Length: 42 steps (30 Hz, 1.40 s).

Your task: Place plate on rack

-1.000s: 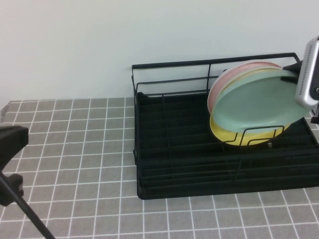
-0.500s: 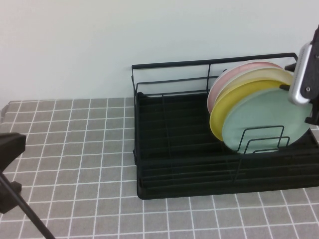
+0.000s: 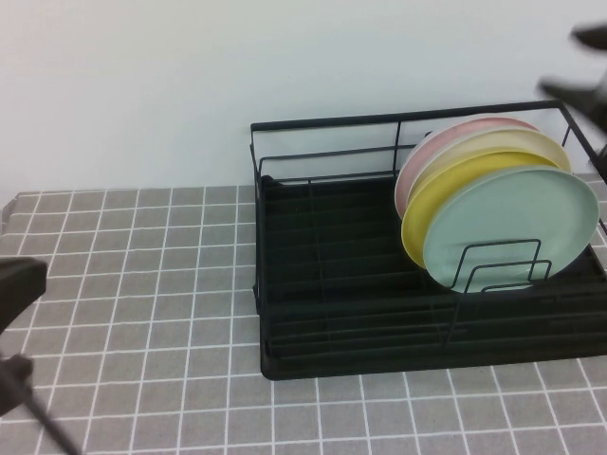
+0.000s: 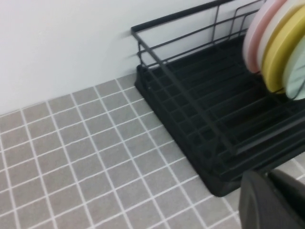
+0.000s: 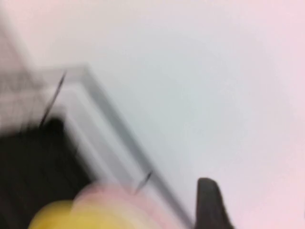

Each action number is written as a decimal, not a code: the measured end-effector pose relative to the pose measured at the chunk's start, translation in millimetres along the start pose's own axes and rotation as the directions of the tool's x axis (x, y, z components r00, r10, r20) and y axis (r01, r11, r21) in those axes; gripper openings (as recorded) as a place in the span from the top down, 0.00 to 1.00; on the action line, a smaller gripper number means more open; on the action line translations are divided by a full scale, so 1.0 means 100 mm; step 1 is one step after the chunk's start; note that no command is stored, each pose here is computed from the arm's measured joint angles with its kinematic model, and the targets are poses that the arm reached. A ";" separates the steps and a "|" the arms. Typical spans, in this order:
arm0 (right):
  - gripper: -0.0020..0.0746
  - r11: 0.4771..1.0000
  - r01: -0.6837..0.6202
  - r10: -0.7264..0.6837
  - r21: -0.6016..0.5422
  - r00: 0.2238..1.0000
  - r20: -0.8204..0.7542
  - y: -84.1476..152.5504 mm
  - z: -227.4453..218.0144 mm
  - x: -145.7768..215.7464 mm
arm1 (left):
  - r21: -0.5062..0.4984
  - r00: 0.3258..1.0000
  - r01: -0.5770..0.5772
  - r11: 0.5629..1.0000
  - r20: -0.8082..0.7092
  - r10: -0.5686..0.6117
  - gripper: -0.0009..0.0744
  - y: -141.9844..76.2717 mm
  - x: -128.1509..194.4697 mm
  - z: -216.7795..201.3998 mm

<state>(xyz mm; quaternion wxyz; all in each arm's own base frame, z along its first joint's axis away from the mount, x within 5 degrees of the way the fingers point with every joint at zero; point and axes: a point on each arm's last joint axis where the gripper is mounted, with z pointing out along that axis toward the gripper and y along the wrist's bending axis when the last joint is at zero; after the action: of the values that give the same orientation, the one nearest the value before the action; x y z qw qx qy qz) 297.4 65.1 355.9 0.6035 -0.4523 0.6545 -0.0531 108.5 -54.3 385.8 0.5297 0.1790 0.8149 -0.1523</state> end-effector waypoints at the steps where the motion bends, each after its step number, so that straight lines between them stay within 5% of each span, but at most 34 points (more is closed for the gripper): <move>1: 0.46 0.999 -0.036 0.035 0.030 0.999 0.036 -0.03 -0.11 -0.10 | 0.006 1.000 0.005 1.000 0.005 -0.005 0.99 -0.01 0.01 -0.03; 7: 0.84 0.943 -0.295 0.231 0.156 0.914 0.334 -0.12 -1.08 -0.76 | 0.090 0.997 0.069 0.994 -0.025 -0.067 0.99 -0.11 0.22 -0.29; 10: 0.94 0.925 -0.341 0.242 0.165 0.867 0.435 -0.02 -1.56 -0.96 | 0.132 0.994 0.106 0.986 0.004 -0.108 0.99 -0.14 0.42 -0.38; 16: 0.97 0.911 -0.377 0.250 0.169 0.828 0.502 0.50 -2.17 -0.81 | 0.175 0.972 0.203 0.963 0.086 -0.220 0.99 -0.16 0.86 -0.47; 28: 0.97 0.897 -0.424 0.344 0.123 0.846 0.408 1.59 -2.12 0.26 | 0.129 0.942 0.244 0.961 0.204 -0.267 0.99 -0.04 1.45 -0.15; 34: 0.97 0.861 -0.472 0.393 0.189 0.854 0.341 1.72 -1.99 0.59 | 0.090 0.911 0.254 0.963 0.311 -0.270 0.99 0.04 1.56 0.00; 42: 0.97 0.808 -0.542 0.445 0.231 0.819 0.362 1.67 -1.99 0.63 | 0.081 0.923 0.261 0.962 0.272 -0.274 0.99 0.05 1.67 0.06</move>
<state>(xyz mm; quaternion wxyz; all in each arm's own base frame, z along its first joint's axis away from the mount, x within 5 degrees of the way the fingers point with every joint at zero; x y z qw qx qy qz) 50.6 26.7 259.3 0.7511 -0.1619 0.6365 0.0677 52.8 -30.6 230.5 0.6101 0.0541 0.7449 -0.2645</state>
